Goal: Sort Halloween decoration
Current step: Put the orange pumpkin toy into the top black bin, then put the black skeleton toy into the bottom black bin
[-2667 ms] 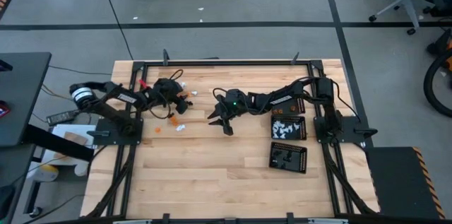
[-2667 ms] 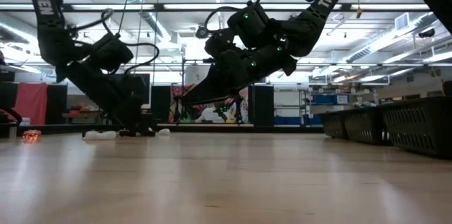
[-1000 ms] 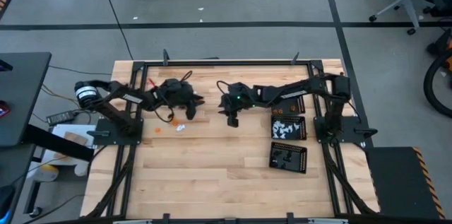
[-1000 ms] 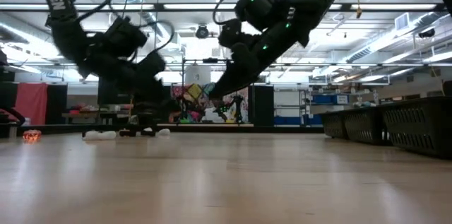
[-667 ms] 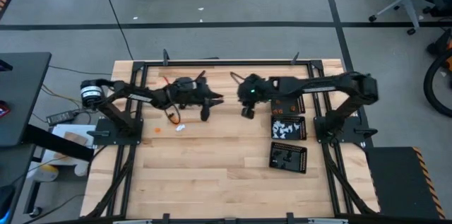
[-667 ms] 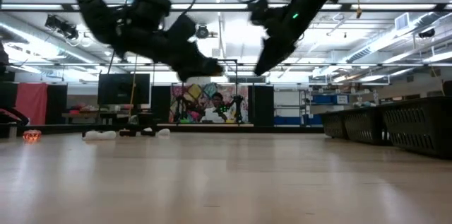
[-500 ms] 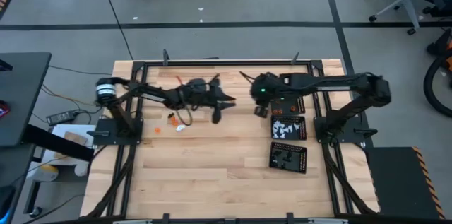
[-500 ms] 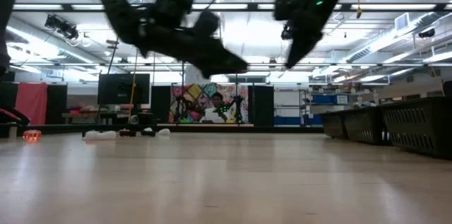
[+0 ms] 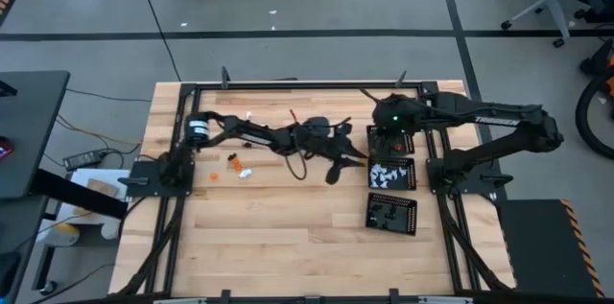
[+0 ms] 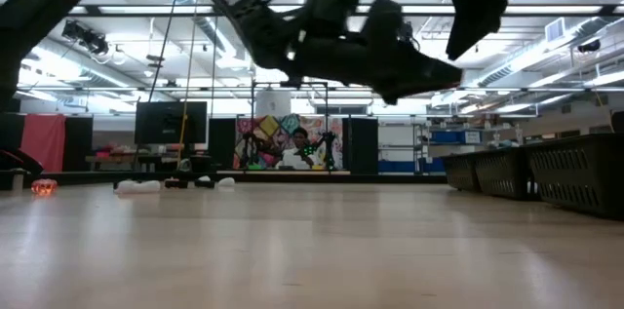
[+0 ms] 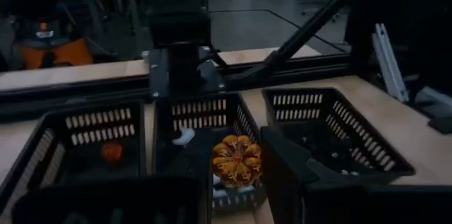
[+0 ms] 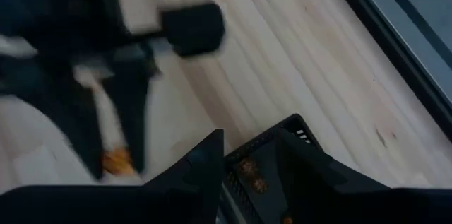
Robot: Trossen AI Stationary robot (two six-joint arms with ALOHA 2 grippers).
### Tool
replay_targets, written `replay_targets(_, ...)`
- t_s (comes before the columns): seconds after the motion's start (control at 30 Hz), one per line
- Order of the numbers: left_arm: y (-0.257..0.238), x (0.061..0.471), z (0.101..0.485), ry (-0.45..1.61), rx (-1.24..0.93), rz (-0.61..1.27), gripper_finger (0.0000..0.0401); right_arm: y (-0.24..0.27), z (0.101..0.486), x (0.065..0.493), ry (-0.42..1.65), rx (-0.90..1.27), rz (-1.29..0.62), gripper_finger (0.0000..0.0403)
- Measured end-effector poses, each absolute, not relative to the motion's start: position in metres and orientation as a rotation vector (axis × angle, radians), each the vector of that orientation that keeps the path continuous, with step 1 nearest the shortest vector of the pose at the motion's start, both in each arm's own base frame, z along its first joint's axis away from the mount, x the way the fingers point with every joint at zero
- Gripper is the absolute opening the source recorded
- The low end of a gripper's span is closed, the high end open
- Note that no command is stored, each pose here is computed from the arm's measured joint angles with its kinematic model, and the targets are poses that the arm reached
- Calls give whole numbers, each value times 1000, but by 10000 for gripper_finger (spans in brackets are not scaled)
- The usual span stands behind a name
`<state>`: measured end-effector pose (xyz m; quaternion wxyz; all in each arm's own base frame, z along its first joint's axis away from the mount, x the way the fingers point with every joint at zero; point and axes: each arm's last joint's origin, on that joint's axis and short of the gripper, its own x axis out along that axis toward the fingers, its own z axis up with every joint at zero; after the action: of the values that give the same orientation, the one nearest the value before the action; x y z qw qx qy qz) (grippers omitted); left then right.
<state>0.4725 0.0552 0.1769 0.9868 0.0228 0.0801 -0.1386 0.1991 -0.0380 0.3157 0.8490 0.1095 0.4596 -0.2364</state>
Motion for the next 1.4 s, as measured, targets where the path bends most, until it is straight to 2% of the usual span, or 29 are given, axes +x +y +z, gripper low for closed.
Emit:
replay_targets(0.27,83,519,159,149,44,-235,76,-32,320,196,932,253,-506,132)
replay_targets(0.6,108,556,134,239,-7,-170,79,-27,320,198,924,213,-513,132)
replay_targets(0.67,109,558,130,258,-7,-138,92,-25,320,198,924,206,-513,132)
replay_targets(0.93,111,557,134,258,10,-130,186,-23,320,198,921,185,-515,132)
replay_targets(1.03,115,552,146,266,45,-146,193,-24,320,198,912,159,-555,132)
replay_targets(1.17,116,528,159,199,104,-130,180,-22,322,198,881,91,-630,132)
replay_targets(1.4,112,447,169,137,154,17,147,-17,332,208,743,-58,-681,132)
